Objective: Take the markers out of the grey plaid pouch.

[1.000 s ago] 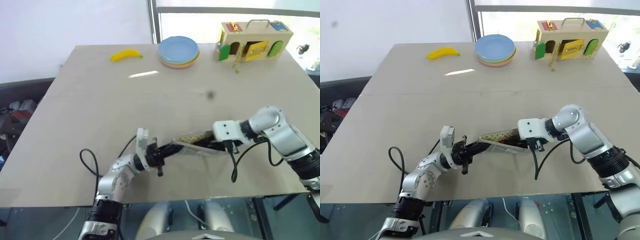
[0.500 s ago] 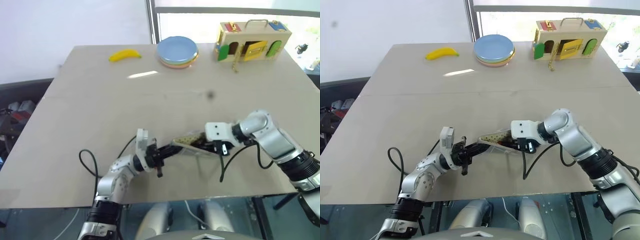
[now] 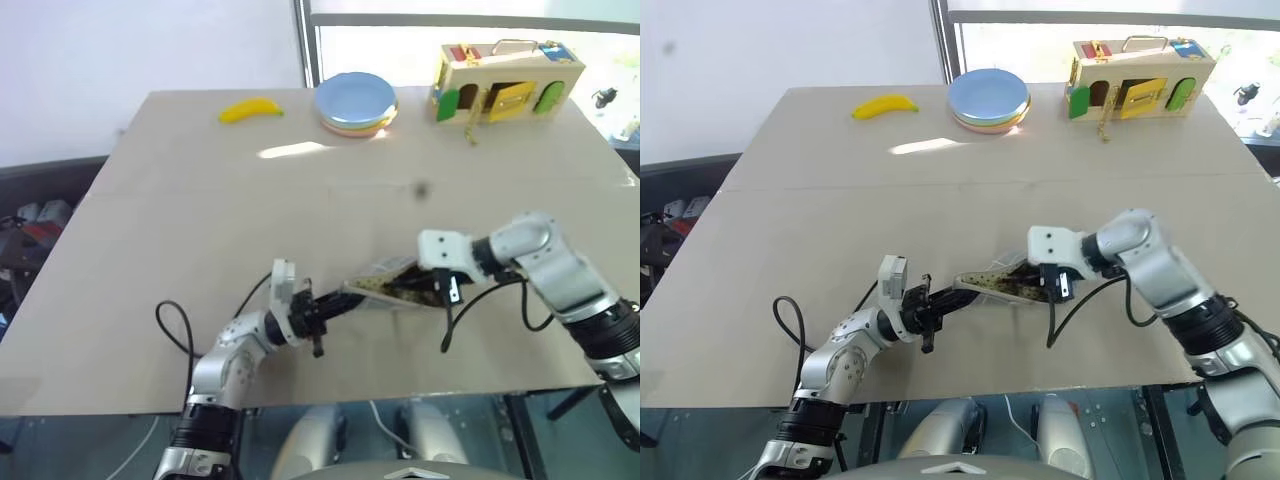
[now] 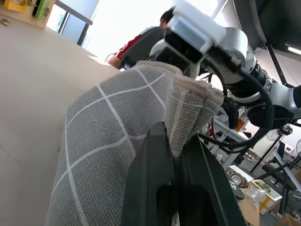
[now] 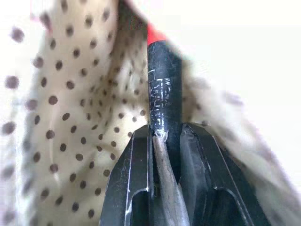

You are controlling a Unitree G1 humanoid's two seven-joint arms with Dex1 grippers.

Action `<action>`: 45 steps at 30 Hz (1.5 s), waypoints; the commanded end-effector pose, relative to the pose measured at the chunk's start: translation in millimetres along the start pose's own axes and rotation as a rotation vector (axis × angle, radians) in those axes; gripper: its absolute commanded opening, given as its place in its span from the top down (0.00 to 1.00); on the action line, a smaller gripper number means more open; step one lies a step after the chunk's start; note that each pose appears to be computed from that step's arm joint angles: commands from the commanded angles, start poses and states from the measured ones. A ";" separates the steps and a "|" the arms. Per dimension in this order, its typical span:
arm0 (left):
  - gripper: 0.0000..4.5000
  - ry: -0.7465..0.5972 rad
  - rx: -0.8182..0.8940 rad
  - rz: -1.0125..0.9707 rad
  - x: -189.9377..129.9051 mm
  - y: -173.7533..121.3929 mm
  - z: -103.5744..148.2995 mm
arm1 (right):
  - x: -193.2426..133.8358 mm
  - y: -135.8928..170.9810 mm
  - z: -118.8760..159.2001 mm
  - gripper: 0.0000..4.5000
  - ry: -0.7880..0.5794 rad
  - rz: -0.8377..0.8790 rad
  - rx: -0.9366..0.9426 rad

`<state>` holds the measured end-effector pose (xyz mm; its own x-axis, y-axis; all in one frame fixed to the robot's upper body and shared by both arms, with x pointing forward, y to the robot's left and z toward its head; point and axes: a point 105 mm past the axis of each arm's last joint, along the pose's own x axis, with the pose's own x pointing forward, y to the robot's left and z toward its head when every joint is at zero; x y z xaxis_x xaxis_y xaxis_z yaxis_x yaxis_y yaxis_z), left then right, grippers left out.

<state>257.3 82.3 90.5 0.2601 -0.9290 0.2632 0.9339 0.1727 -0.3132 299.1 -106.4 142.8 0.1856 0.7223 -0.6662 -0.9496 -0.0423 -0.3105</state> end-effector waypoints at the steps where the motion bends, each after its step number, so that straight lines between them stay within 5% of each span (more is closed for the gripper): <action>1: 1.00 -0.003 0.014 -0.010 -1.1 -3.3 2.9 | -18.2 1.1 12.7 0.94 -0.080 -0.029 -0.037; 15: 1.00 -0.006 0.013 -0.008 -0.3 -1.1 4.8 | -26.4 30.9 28.7 0.94 -0.285 0.082 -0.103; 28: 1.00 -0.038 0.069 -0.021 5.1 2.0 26.4 | -22.9 39.9 -3.9 0.94 -0.007 0.157 -0.165; 35: 1.00 0.001 0.071 -0.011 -1.7 4.9 18.2 | -29.5 25.1 47.2 0.94 -0.348 0.044 -0.157; 39: 1.00 -0.002 0.081 0.006 -4.3 7.4 18.9 | -52.9 12.7 86.9 0.94 -0.613 -0.040 -0.077; 45: 1.00 -0.005 0.197 0.055 -8.8 15.7 31.2 | -91.0 -7.3 109.0 0.94 -0.849 -0.156 0.056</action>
<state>272.5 98.3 105.5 0.2962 -0.9190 0.2603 0.9480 0.2497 -0.1972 264.1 -89.4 254.5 0.0708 0.9971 0.0272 -0.9559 0.0756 -0.2837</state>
